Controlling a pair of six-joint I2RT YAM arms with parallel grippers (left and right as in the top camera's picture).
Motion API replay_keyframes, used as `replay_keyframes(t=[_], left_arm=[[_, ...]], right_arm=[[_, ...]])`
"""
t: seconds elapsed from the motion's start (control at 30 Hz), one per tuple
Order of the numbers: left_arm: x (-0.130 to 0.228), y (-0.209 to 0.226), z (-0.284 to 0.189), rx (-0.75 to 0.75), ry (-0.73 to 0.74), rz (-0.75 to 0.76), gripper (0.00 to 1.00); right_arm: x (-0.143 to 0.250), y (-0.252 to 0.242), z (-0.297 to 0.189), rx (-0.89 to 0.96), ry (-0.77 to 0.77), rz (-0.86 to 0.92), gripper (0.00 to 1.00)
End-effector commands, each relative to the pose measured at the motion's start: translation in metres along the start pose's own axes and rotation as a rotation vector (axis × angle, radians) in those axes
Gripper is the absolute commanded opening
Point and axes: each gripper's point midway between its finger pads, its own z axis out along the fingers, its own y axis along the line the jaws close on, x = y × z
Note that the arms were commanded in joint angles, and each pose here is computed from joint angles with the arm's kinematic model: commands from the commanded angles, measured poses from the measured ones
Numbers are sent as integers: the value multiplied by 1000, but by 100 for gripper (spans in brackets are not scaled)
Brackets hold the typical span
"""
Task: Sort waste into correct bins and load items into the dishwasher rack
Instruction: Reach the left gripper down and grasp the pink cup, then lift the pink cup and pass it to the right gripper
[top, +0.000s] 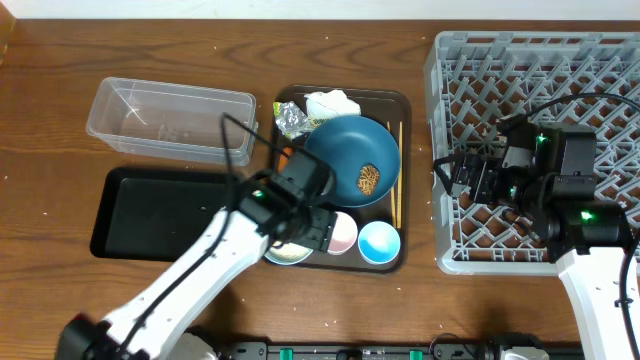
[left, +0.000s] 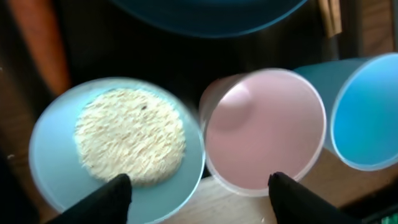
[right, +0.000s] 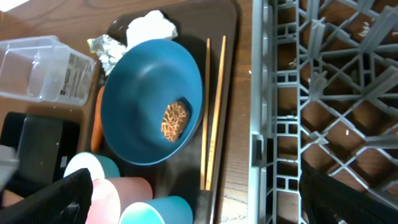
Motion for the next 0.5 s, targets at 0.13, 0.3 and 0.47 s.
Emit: replay_keyframes(t=[0.13, 0.3, 0.47], left_arm=[[7, -6, 36, -40, 83, 34, 54], [6, -5, 52, -49, 109, 31, 12], [2, -9, 41, -37, 87, 33, 6]], right_arm=[[-1, -3, -5, 25, 4, 32, 99], [6, -5, -5, 36, 29, 43, 99], [9, -6, -5, 39, 40, 47, 99]])
